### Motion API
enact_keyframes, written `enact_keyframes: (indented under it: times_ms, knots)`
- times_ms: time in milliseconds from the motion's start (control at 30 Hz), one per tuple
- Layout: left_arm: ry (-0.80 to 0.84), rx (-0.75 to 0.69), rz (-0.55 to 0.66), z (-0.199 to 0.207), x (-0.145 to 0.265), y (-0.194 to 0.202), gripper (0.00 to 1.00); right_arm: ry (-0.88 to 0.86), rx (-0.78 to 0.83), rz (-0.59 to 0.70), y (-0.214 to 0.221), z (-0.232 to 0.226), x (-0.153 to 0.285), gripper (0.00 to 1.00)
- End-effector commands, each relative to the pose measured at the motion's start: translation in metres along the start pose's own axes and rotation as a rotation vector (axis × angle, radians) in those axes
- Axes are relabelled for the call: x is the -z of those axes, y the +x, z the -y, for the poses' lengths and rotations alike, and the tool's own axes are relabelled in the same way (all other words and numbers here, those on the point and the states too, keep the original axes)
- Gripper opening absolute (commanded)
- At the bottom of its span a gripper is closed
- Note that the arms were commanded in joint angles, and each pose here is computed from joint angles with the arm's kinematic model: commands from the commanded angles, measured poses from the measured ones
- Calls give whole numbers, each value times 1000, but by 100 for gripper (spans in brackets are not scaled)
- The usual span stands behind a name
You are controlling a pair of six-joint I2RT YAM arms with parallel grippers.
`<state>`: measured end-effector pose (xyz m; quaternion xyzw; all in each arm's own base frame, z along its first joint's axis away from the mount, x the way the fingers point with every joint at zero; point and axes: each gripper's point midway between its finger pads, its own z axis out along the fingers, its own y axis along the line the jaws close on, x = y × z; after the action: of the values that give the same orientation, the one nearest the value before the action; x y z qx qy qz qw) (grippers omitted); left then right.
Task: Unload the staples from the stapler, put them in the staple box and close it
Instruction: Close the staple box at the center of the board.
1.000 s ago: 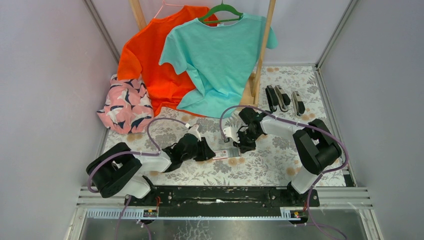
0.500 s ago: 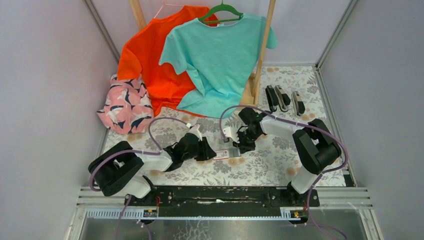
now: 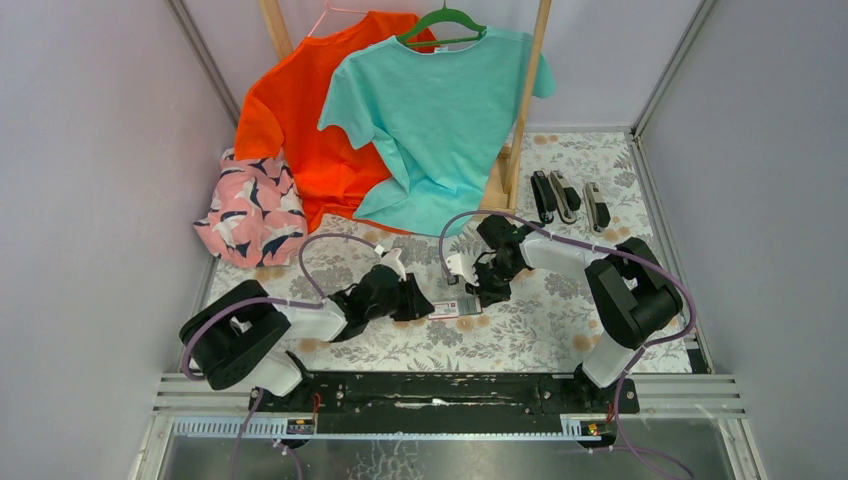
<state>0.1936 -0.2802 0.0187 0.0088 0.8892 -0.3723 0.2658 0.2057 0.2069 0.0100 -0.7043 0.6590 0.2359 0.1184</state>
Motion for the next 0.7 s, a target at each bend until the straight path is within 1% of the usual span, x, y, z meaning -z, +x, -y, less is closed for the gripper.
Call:
enact_keyframes:
  times_ms: [0, 200, 333, 600, 667]
  knots:
    - [2, -20, -32, 1, -4, 7, 31, -25, 1, 19, -5, -5, -5, 6]
    - [-1, -19, -35, 0, -6, 7, 32, -19, 4, 11, -4, -4, -4, 7]
    - [-18, -20, -25, -4, -3, 6, 37, -5, 10, -8, -1, -2, -1, 7]
    - [-52, -36, 32, -7, 11, -4, 46, 22, 5, -6, -2, 1, 9, 7]
    - [-62, -45, 36, -9, 14, -4, 49, 20, -3, -1, -1, 2, 10, 7]
